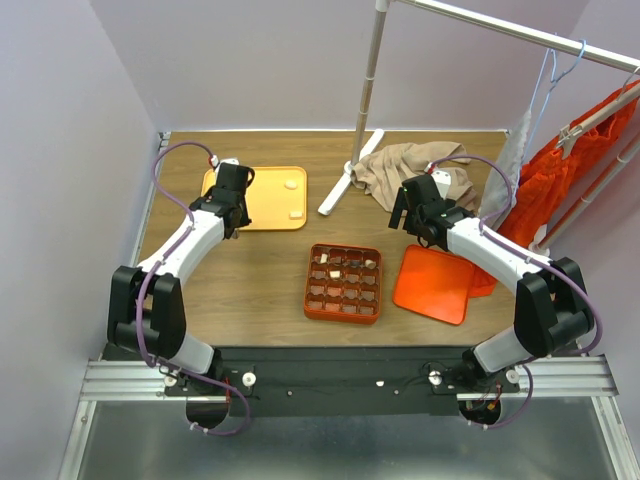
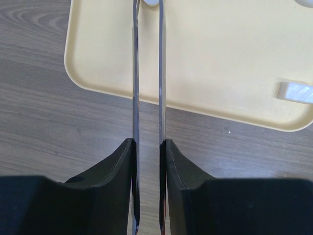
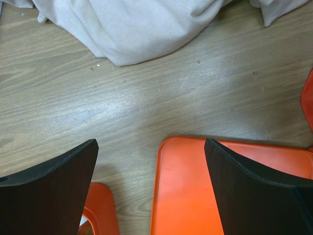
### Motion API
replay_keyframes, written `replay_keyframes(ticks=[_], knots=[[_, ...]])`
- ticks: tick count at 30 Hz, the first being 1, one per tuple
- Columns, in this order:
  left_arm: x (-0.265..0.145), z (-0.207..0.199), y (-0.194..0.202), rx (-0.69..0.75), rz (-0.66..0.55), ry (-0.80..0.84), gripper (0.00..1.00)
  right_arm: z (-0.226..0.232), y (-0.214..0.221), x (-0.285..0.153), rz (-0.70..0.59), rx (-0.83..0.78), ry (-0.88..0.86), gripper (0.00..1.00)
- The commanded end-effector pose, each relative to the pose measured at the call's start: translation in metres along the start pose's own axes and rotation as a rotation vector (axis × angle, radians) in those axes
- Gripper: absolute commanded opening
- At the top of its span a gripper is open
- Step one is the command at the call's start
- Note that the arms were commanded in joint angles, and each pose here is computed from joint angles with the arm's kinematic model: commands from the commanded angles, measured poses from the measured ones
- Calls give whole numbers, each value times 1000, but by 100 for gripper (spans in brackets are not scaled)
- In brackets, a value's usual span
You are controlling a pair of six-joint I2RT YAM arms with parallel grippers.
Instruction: Pack the chocolate
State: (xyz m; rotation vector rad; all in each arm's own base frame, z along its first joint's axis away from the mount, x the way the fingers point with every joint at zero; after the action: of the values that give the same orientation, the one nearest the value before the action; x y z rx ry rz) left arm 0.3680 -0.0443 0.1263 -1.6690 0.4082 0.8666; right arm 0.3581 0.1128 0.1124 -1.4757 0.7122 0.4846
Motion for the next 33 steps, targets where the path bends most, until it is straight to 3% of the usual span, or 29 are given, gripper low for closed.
replay_keyframes(ticks=[1, 4, 10, 15, 26, 33], knots=[[-5, 2, -13, 0, -37, -5, 12, -4, 0, -4, 0, -2, 4, 98], [-15, 6, -11, 25, -25, -2, 0, -4, -2, -5, -5, -2, 5, 98], [-67, 18, -15, 70, -69, 52, 0, -6, -1, -5, -5, -7, 16, 98], [-120, -3, -10, 79, -63, 238, 0, -5, -1, -3, 0, -8, 12, 98], [-196, -60, 47, 189, 60, 516, 0, -3, -2, -3, 2, -9, 3, 98], [-232, -68, 81, 201, 121, 634, 0, -3, -2, -3, 2, -13, 5, 98]])
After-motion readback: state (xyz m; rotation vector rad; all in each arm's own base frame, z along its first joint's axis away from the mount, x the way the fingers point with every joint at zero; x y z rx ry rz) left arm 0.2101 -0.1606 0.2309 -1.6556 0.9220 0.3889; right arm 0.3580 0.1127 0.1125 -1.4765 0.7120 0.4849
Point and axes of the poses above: each gripper's point midway between its finger pads, its own x axis out along the fingers, its own z axis along the line the jaws close on, y = z × x, the point moved 1 cm from there along -x, back along the fingers, and after that the axes turned 9 degrees about -x, right-handed, at the moved point
